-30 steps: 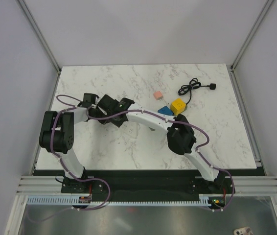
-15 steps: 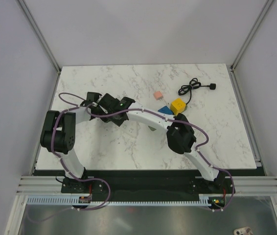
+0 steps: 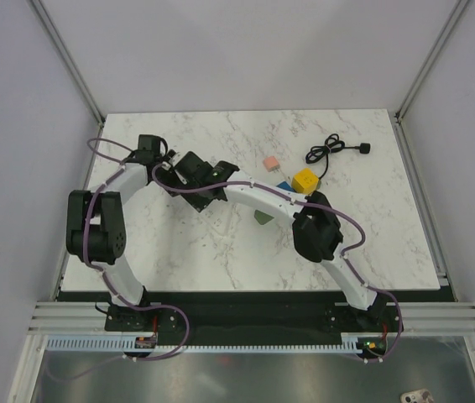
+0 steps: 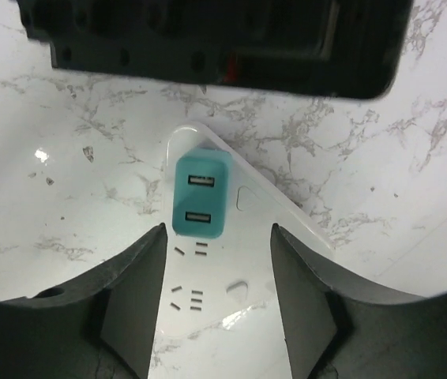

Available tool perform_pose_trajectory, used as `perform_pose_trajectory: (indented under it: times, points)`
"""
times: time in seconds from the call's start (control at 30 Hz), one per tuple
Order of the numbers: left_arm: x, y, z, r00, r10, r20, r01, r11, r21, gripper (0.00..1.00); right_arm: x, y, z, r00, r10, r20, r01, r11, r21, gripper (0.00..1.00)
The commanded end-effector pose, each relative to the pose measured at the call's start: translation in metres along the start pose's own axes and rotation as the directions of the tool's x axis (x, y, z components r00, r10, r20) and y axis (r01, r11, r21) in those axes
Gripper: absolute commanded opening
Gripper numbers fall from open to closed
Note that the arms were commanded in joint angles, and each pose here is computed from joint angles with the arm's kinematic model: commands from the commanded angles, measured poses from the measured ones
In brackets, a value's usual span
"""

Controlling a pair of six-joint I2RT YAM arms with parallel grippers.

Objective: Insert the plug

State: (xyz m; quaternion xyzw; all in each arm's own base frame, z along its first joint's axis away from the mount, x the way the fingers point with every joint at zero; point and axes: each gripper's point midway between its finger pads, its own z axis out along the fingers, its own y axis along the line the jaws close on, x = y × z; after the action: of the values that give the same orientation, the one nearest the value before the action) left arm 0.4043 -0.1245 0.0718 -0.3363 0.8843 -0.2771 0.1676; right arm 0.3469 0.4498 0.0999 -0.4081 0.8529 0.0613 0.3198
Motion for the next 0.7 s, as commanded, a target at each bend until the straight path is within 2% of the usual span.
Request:
perform_pose_trajectory:
  times: [0.0,0.1,0.2,0.3,0.43,0.53,0.67]
  points:
    - [-0.011,-0.030,-0.030,0.996,0.080,0.038,-0.082,0.995,0.062,0.69,-0.028,-0.007,-0.045,0.995,0.031,0.094,-0.031,1.000,0.000,0.64]
    - [-0.013,-0.032,-0.034,0.992,0.122,0.036,-0.125,0.989,0.080,0.68,-0.026,-0.014,-0.060,0.994,0.034,0.102,-0.036,0.999,0.021,0.71]
    - [-0.024,-0.027,-0.041,0.986,0.149,0.071,-0.155,0.985,0.074,0.68,-0.026,-0.026,-0.077,0.993,0.035,0.116,-0.040,0.998,0.047,0.75]
    - [-0.038,-0.028,-0.056,0.975,0.184,0.124,-0.196,0.977,0.085,0.69,-0.028,-0.059,-0.087,0.989,0.067,0.130,-0.079,0.993,0.084,0.77]
    - [-0.040,-0.044,-0.085,0.940,0.288,0.185,-0.315,0.939,0.139,0.73,-0.018,-0.112,-0.075,0.985,0.139,0.099,-0.151,0.981,0.122,0.81]
    - [-0.021,-0.057,-0.101,0.905,0.376,0.199,-0.413,0.888,0.200,0.76,-0.004,-0.154,-0.055,0.985,0.159,0.059,-0.167,0.969,0.184,0.84]
    - [0.001,-0.065,-0.117,0.883,0.429,0.190,-0.467,0.843,0.268,0.80,0.013,-0.211,-0.032,0.973,0.230,0.029,-0.230,0.940,0.251,0.90]
